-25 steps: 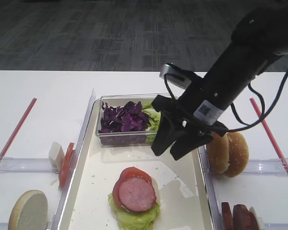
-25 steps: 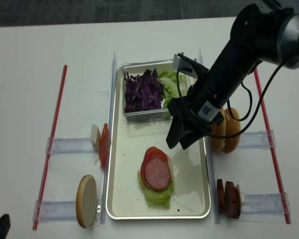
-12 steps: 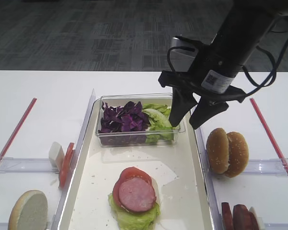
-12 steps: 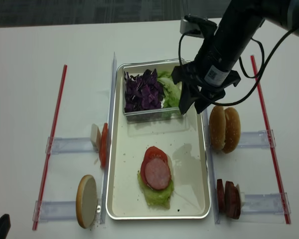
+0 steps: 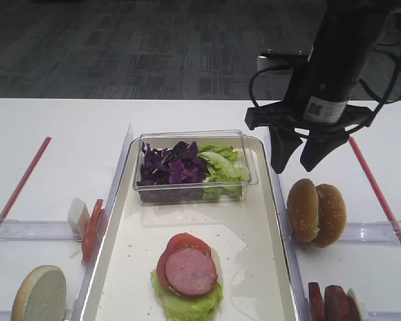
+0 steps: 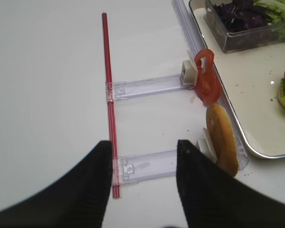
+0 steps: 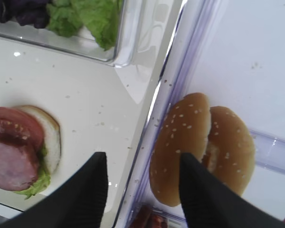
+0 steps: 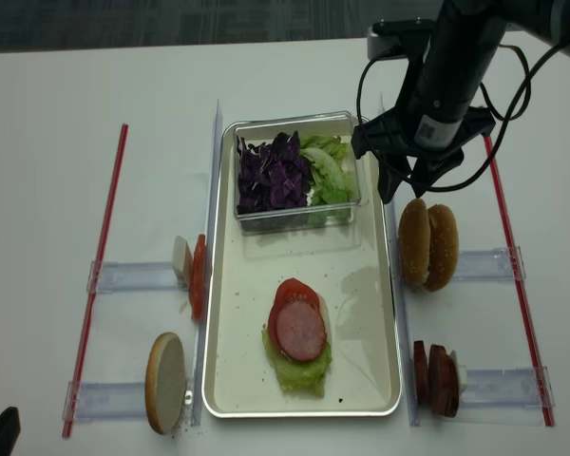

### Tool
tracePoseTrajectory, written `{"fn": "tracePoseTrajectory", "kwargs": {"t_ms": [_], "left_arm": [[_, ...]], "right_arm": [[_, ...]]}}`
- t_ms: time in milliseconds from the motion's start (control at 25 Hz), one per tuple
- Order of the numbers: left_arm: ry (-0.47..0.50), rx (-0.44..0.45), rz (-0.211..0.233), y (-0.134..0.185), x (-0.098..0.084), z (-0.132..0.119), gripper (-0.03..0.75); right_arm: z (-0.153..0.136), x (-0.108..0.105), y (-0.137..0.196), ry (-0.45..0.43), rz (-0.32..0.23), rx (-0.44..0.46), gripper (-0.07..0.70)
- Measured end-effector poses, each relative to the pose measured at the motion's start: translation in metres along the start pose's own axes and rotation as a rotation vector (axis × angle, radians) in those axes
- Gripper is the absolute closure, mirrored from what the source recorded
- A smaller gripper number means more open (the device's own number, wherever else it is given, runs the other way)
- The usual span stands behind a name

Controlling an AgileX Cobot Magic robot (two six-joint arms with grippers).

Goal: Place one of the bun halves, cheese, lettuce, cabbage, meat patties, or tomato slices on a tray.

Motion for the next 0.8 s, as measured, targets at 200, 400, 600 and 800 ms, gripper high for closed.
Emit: {"fn": "tracePoseTrajectory", "kwargs": {"t_ms": [200, 400, 600, 800], "left_arm": [[0.0, 0.0, 0.0, 0.0, 0.0, 0.0, 0.422], [0.0, 0.0, 0.0, 0.0, 0.0, 0.0, 0.422], [0.0, 0.0, 0.0, 0.0, 0.0, 0.0, 0.422], [0.0, 0.0, 0.0, 0.0, 0.0, 0.0, 0.422]], "right_arm": [[0.0, -0.01, -0.001, 0.055, 0.02, -0.007, 0.248], [0.001, -0.019, -0.003, 0.104, 0.029, -0.017, 0.248], [0.003, -0.034, -0.007, 0.168, 0.022, -0.032, 0.248], [0.009, -0.055, -0.013, 0.168, -0.047, -0.043, 0.248]]}}
Point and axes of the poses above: a point on each arm's last joint axis where the gripper is mounted, z pointing back along that axis away from the gripper, x along the wrist's bending axis when the last joint is at zero, y = z × x, the point moved 9 cm from there along -z, pointing out along that axis toward the gripper, and after that the axes turned 10 degrees about -z, right-handed, at the moved point
